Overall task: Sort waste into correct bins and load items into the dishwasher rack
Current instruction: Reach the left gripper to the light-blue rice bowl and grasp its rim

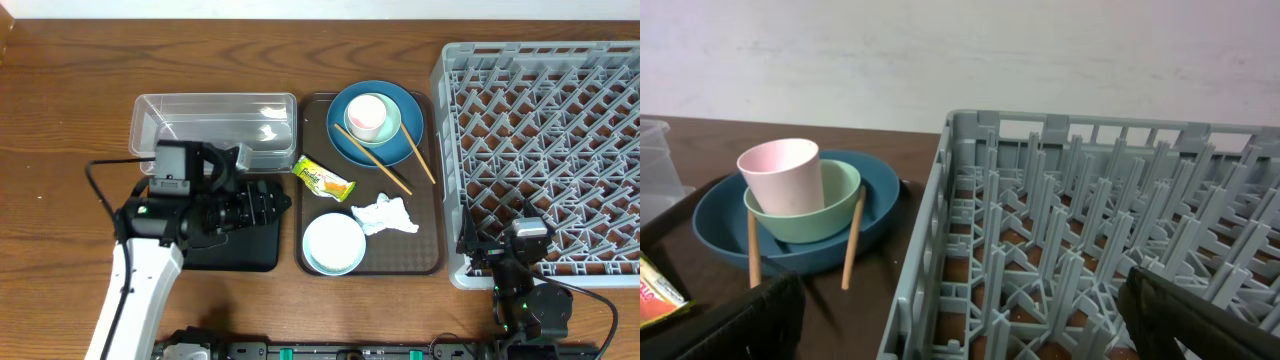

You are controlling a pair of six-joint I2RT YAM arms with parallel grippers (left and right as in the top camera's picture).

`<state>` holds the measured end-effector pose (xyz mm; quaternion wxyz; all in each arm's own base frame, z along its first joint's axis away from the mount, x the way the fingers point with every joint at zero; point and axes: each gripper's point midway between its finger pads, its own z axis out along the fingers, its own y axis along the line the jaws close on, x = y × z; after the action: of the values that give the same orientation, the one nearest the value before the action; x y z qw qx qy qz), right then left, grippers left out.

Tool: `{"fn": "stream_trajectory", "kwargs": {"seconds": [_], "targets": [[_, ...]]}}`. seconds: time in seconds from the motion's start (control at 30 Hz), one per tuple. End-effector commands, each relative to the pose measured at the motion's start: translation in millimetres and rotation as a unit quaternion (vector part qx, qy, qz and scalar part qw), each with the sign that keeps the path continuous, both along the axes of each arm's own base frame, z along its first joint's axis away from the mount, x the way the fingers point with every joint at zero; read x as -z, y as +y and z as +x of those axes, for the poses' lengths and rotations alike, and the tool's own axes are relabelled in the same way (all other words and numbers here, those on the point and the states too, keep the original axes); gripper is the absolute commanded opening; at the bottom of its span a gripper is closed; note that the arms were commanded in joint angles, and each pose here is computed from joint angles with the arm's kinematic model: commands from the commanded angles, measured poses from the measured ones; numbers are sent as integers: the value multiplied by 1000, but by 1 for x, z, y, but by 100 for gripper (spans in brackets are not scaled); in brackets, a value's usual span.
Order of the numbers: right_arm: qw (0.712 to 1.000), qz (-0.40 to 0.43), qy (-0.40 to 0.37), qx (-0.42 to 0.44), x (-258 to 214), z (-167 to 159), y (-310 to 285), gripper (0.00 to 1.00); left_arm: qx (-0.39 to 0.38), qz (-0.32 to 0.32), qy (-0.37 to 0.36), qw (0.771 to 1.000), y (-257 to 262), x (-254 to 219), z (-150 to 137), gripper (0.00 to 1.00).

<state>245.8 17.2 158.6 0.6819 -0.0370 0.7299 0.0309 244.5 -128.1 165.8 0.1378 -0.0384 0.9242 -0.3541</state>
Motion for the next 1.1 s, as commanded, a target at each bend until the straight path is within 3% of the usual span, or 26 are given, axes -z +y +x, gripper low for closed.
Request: {"fn": "stream_trajectory", "kwargs": {"seconds": [0.0,0.17,0.33,0.57,0.83,1.07], "targets": [[1000,-2,0,-2,1,0,1,99,-4,9,12,1000,-11,-3,-2,62],[1000,-2,0,-2,1,0,1,99,6,80,-8,997,-31,7,-8,61],[1000,-2,0,-2,1,0,1,99,66,115,-94,987,-79,2,-10,60],[1000,-2,0,-2,1,0,1,99,137,206,-229,942,-133,12,-10,58],[1000,-2,0,-2,1,0,1,99,206,256,-248,911,-165,53,-17,59],[1000,-2,0,-2,1,0,1,99,219,269,-237,907,-176,81,-12,60]]}}
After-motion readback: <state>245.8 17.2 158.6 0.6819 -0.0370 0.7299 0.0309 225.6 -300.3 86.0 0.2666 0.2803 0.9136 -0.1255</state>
